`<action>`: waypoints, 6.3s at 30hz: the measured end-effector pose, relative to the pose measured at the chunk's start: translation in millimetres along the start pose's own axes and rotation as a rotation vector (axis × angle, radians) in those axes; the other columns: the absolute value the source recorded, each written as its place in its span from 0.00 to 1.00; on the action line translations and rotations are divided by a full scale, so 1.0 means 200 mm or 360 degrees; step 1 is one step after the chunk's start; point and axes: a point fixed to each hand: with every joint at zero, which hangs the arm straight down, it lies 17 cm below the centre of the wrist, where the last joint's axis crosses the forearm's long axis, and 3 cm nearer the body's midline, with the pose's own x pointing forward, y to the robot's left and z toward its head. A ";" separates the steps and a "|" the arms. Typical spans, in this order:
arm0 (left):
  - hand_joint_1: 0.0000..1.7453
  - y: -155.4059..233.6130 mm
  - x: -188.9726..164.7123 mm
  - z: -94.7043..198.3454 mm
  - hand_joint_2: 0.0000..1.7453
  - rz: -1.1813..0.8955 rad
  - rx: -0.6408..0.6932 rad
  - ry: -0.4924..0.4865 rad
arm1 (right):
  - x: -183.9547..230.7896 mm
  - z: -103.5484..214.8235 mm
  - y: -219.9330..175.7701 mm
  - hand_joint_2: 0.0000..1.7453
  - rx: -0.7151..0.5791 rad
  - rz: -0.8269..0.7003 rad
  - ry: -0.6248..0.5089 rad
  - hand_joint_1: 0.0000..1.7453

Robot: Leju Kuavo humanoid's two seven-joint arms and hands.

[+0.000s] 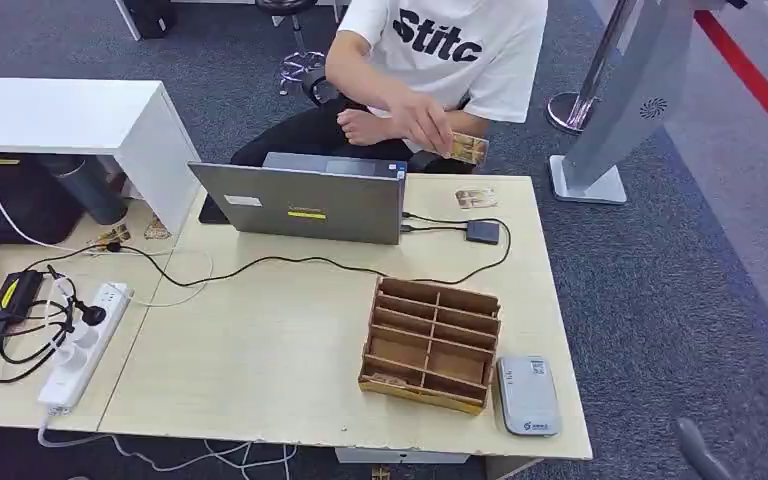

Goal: Pass the card to the sensor for recognition and then transmit it.

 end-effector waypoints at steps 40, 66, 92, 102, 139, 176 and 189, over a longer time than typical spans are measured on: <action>0.00 0.59 0.06 0.23 1.00 -0.0503 -0.0047 0.0184 | 0.19 -0.73 1.36 1.00 0.0836 -0.0011 -0.0099 1.00; 0.00 0.58 0.08 0.20 1.00 -0.0489 -0.0020 0.0186 | 0.25 -0.63 1.35 1.00 0.0847 -0.0275 -0.0094 1.00; 0.00 0.16 0.04 0.01 1.00 -0.0111 0.0035 0.0069 | 0.01 0.06 0.62 1.00 0.0656 0.0316 -0.0029 1.00; 0.00 0.14 0.04 0.01 1.00 -0.0080 -0.0001 0.0072 | -0.28 0.21 0.68 1.00 0.0764 0.0925 0.0159 1.00; 0.00 0.22 0.11 0.02 1.00 -0.0103 0.0005 0.0060 | -0.41 0.47 1.14 1.00 0.1111 0.1198 -0.0026 1.00; 0.00 0.46 0.17 0.11 1.00 -0.0336 -0.0033 0.0110 | 0.61 -0.56 1.17 1.00 0.0640 0.0560 -0.0662 1.00; 0.00 0.58 0.21 0.17 1.00 -0.0480 -0.0054 0.0160 | 0.52 -0.79 1.55 1.00 0.0904 0.0535 -0.0484 1.00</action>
